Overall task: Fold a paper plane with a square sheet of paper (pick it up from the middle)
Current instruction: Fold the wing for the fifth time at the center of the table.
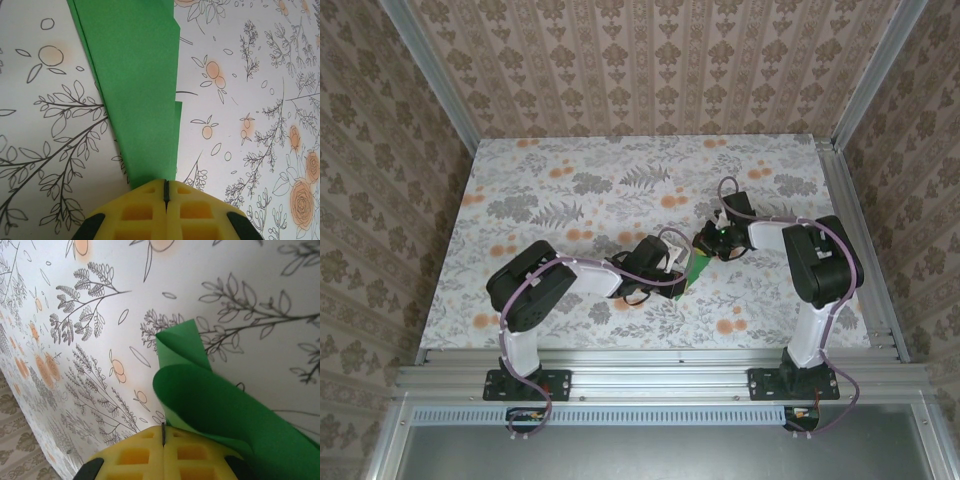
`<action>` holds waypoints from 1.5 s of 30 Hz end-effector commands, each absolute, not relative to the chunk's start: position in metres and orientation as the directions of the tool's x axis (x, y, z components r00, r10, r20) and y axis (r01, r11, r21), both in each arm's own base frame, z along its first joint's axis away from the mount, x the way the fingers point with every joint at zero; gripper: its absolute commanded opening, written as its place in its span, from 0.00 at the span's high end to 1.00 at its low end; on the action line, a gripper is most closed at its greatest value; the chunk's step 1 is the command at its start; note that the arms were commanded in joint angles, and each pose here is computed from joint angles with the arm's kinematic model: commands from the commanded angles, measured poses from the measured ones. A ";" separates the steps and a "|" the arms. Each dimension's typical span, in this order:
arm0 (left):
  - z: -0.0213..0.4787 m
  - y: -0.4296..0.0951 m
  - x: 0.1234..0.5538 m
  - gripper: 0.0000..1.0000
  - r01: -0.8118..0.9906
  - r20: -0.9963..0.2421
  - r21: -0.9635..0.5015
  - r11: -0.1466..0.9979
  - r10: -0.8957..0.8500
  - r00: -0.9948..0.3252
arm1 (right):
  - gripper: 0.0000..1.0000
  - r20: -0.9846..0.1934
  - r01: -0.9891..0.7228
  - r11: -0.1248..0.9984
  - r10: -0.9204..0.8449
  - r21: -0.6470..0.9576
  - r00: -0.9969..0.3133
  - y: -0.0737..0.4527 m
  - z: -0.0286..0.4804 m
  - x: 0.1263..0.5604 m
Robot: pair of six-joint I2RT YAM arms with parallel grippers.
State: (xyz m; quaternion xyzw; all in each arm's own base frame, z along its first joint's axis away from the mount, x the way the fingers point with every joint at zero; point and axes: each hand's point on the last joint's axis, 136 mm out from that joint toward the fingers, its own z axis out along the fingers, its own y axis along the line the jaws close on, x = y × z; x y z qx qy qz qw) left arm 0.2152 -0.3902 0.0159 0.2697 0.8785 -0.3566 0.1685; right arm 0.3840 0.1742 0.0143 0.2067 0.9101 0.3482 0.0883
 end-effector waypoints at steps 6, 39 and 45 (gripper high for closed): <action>-0.077 -0.292 0.132 1.00 0.470 -0.034 -0.401 0.786 0.500 -0.865 | 1.00 -0.180 0.358 0.736 0.540 0.574 -0.822 0.119 0.007 0.437; 0.047 -0.354 0.187 0.60 0.566 -0.313 -0.436 0.700 0.472 -0.824 | 0.64 -0.146 0.239 0.733 0.419 0.637 -0.896 0.116 0.069 0.310; 0.058 -0.354 0.195 0.56 0.599 -0.329 -0.366 0.712 0.503 -0.799 | 0.57 -0.129 0.250 0.729 0.421 0.637 -0.898 0.115 0.063 0.295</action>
